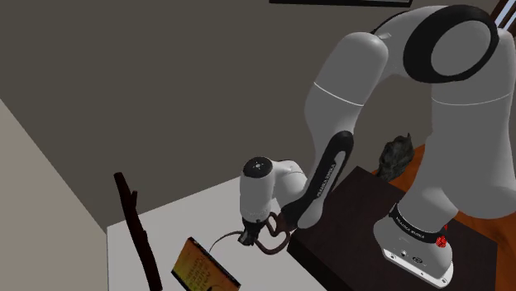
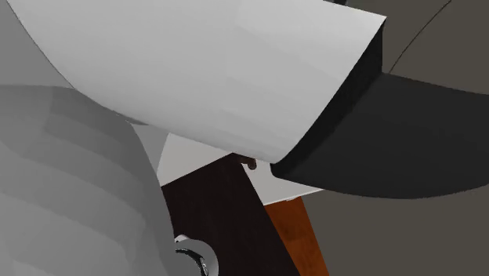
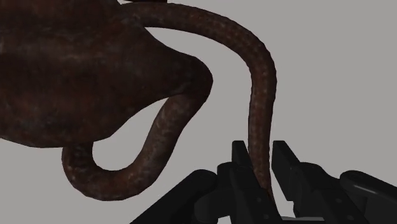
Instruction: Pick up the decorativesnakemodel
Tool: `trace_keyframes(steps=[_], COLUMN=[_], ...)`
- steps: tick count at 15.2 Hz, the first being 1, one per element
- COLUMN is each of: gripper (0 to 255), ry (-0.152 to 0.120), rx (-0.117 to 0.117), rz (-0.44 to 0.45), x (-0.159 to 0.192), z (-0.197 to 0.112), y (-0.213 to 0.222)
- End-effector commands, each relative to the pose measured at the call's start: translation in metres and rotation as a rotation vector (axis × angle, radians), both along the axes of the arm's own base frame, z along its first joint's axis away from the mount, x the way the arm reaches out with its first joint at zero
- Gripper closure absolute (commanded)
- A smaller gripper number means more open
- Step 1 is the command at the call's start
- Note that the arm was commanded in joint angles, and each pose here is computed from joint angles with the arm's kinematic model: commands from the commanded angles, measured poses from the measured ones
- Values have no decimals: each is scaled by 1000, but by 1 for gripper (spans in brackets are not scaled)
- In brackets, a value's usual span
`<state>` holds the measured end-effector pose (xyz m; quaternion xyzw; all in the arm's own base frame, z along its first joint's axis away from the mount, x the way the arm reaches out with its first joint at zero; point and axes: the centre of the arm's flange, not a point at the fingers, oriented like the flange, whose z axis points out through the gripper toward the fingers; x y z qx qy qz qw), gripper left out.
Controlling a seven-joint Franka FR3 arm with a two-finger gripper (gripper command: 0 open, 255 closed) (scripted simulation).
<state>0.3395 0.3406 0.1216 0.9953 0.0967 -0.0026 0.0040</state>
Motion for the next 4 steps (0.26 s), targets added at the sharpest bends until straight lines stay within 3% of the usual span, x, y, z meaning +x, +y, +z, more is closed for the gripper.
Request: trace_keyframes(steps=[1, 4], gripper=[255, 255], ry=[1, 1], rx=[-1, -1], rz=[0, 1], x=[0, 0], z=[10, 16], y=[0, 0])
